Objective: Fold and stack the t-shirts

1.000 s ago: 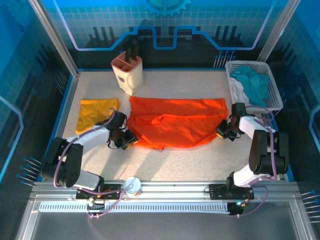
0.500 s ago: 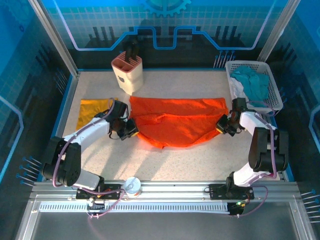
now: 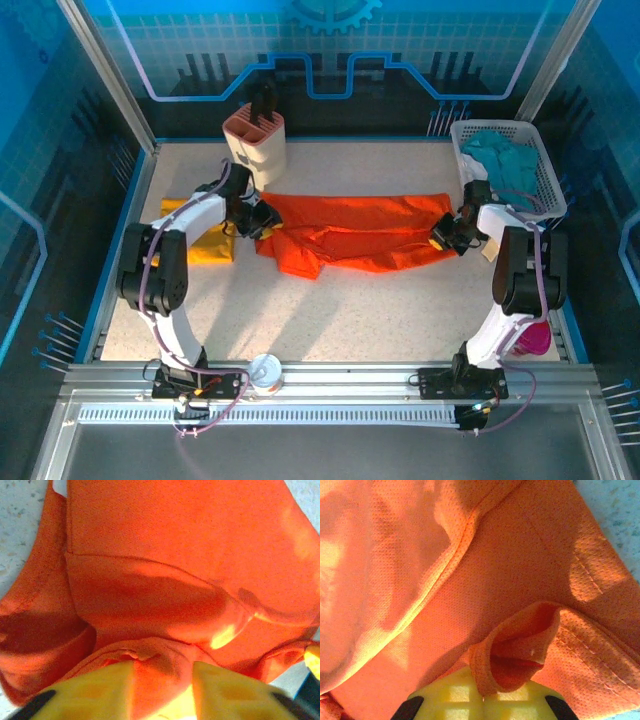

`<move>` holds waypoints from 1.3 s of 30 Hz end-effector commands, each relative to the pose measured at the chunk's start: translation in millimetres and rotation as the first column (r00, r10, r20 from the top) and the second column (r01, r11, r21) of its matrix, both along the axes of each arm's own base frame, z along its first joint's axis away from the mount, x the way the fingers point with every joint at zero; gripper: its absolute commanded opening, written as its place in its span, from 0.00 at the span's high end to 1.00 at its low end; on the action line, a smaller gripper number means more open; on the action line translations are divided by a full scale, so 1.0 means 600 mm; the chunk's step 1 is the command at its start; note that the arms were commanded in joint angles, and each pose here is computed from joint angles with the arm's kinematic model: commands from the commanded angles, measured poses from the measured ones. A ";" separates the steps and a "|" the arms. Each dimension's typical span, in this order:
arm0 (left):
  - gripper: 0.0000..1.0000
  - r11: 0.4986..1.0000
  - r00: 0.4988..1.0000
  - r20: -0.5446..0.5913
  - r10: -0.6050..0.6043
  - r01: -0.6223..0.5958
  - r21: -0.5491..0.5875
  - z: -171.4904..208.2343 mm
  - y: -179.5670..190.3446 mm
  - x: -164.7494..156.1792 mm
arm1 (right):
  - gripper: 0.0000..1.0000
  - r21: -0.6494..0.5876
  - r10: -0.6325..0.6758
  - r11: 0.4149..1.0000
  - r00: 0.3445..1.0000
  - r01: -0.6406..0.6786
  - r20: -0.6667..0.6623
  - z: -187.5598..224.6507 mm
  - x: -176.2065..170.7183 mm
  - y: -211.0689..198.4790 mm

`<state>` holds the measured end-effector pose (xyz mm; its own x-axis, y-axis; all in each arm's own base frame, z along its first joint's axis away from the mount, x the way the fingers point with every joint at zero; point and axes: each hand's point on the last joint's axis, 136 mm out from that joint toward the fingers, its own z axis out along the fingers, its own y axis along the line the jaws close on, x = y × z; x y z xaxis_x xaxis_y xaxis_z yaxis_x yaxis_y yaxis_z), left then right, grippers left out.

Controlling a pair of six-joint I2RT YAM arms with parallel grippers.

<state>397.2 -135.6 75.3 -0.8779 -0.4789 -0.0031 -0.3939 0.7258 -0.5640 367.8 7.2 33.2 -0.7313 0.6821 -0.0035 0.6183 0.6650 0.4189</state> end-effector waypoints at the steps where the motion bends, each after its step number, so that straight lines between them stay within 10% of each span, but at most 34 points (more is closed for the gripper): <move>1: 0.54 0.999 1.000 0.005 -0.031 0.031 -0.026 0.015 -0.007 -0.005 | 1.00 0.008 -0.033 0.999 0.999 0.033 0.015 0.004 0.008 -0.010; 14: 0.58 0.998 0.999 0.010 -0.039 0.039 -0.039 -0.014 -0.014 -0.138 | 1.00 0.021 0.012 1.000 0.999 -0.013 0.036 -0.004 -0.002 0.000; 23: 0.58 0.998 0.999 0.018 -0.040 0.041 -0.053 -0.063 -0.055 -0.135 | 1.00 0.022 0.017 1.000 0.999 -0.018 0.031 -0.011 -0.008 0.002; 34: 1.00 0.999 0.999 -0.015 -0.051 0.051 0.019 -0.057 -0.046 -0.146 | 1.00 0.012 0.019 1.000 0.999 -0.019 0.027 -0.013 -0.013 0.000; 39: 1.00 0.996 0.996 -0.025 -0.087 0.088 0.033 -0.016 -0.045 -0.154 | 1.00 0.011 0.021 1.000 0.999 -0.021 0.029 -0.010 -0.011 0.000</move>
